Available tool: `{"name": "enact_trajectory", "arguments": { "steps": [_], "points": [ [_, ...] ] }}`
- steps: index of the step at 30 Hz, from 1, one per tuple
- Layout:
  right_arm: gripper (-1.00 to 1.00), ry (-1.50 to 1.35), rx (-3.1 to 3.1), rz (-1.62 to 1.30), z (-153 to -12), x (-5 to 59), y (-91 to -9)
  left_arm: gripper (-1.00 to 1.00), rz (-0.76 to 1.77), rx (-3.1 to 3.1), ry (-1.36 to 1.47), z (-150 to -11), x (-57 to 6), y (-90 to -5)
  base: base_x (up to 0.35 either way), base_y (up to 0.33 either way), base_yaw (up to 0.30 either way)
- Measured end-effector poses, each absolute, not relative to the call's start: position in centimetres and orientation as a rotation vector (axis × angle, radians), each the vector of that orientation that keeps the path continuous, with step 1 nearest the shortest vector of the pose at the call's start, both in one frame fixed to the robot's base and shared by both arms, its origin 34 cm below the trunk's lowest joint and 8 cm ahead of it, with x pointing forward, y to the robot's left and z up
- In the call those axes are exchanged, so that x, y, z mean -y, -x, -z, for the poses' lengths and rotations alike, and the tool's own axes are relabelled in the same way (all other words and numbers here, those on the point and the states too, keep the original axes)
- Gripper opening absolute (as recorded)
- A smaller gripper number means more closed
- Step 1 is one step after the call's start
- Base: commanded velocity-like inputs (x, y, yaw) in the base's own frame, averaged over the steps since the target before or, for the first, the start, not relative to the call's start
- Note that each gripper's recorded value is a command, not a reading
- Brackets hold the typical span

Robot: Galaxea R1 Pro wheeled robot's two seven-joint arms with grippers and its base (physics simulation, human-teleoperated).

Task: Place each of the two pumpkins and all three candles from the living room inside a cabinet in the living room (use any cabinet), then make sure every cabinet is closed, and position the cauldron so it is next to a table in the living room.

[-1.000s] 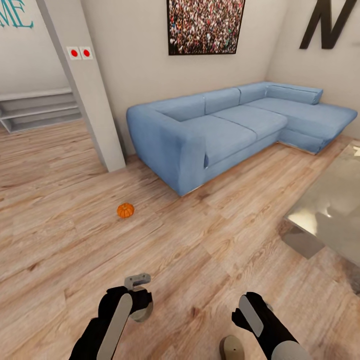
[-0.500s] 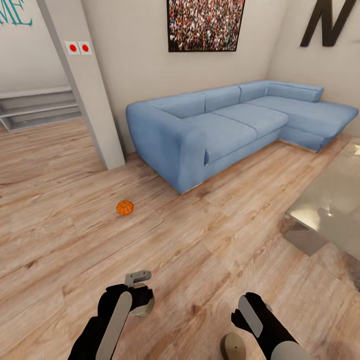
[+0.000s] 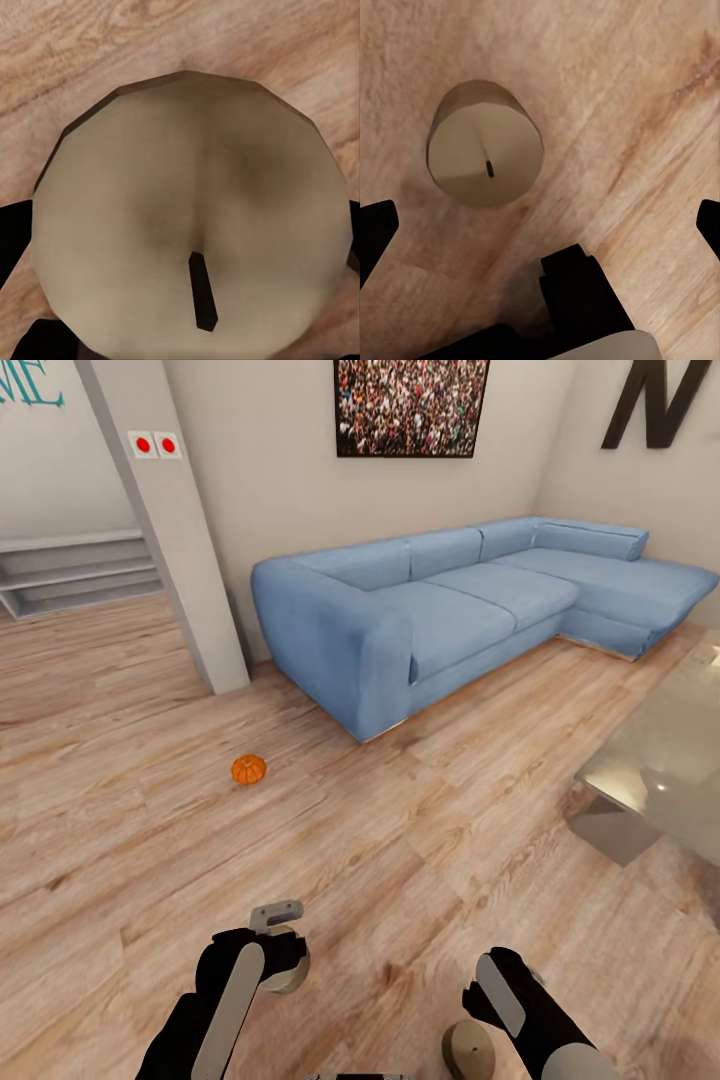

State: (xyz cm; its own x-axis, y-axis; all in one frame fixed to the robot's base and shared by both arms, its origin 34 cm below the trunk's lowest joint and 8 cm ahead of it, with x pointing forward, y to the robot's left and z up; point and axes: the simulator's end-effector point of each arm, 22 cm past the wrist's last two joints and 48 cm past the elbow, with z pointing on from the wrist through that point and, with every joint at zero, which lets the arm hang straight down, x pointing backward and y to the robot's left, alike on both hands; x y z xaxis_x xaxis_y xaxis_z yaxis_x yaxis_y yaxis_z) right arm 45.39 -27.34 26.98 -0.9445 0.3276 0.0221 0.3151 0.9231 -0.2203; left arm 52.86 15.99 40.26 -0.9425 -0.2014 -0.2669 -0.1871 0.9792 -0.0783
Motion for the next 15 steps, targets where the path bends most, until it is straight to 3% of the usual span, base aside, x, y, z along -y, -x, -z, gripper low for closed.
{"name": "enact_trajectory", "arguments": {
  "steps": [15],
  "points": [
    [1.00, 0.539, 3.050, -0.157, -21.6, 25.3, -43.8, -1.00, 0.323, -2.821, 0.311, -38.1, -12.5, -52.7, 0.000, 0.000, 0.000]
  ]
}}
